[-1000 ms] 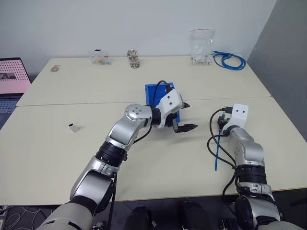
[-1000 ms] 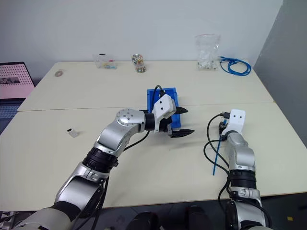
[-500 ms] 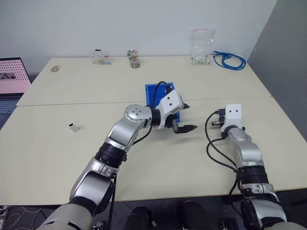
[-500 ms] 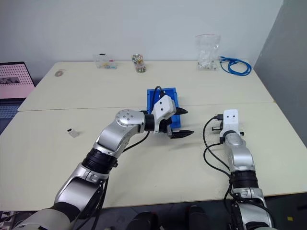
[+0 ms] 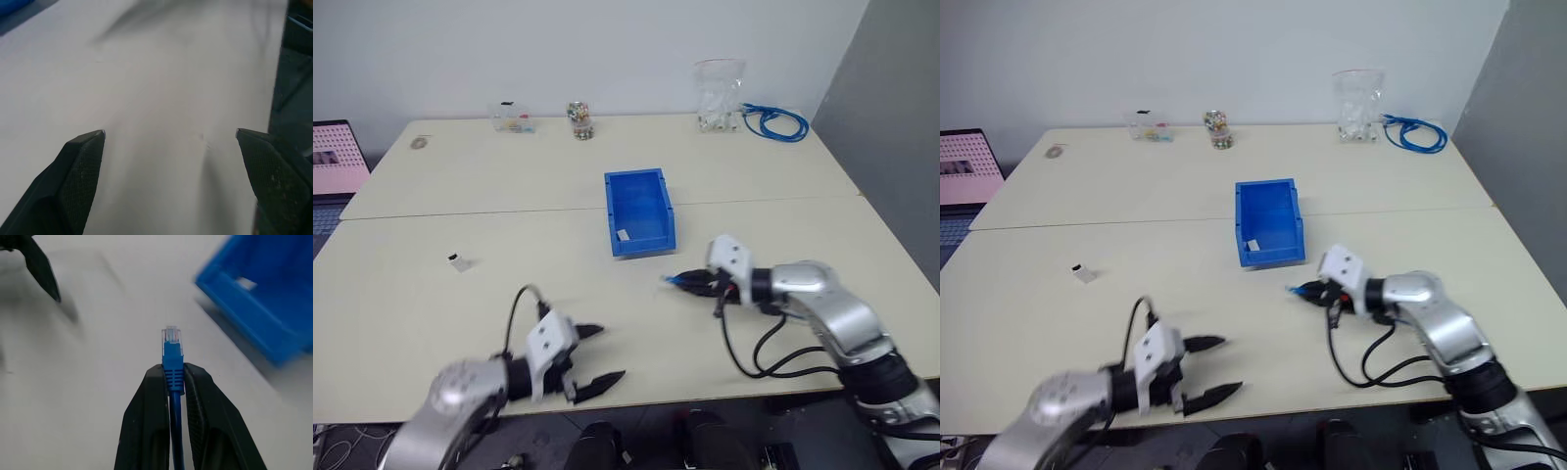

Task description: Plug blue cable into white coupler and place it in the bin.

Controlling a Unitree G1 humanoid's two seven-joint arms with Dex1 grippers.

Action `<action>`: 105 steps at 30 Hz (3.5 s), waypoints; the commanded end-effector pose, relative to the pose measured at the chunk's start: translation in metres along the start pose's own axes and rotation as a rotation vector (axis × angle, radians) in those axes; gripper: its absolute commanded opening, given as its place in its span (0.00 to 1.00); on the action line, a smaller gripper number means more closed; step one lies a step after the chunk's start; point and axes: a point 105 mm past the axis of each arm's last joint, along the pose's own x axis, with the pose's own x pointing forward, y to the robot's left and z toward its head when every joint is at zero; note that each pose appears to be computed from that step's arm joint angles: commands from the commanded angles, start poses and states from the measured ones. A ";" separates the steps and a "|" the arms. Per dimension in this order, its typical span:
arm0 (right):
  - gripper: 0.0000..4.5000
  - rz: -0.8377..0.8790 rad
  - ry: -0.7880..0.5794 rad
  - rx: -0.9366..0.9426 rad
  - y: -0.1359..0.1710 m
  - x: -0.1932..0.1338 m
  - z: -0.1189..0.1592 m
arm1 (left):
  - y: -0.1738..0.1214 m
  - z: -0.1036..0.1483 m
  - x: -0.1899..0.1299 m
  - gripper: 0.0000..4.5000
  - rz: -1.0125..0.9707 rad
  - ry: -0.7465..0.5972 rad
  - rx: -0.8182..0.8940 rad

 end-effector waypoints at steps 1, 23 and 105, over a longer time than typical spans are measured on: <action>0.04 0.113 0.019 -0.135 0.010 0.028 0.001 | 0.009 0.013 -0.024 1.00 0.204 -0.069 0.078; 0.90 -0.137 -0.152 0.151 -0.001 -0.013 0.013 | 0.026 0.019 -0.018 1.00 -0.016 -0.039 0.156; 0.64 0.118 -0.613 1.272 0.070 -0.040 0.055 | -0.016 0.114 0.042 0.05 -0.799 -0.027 -0.794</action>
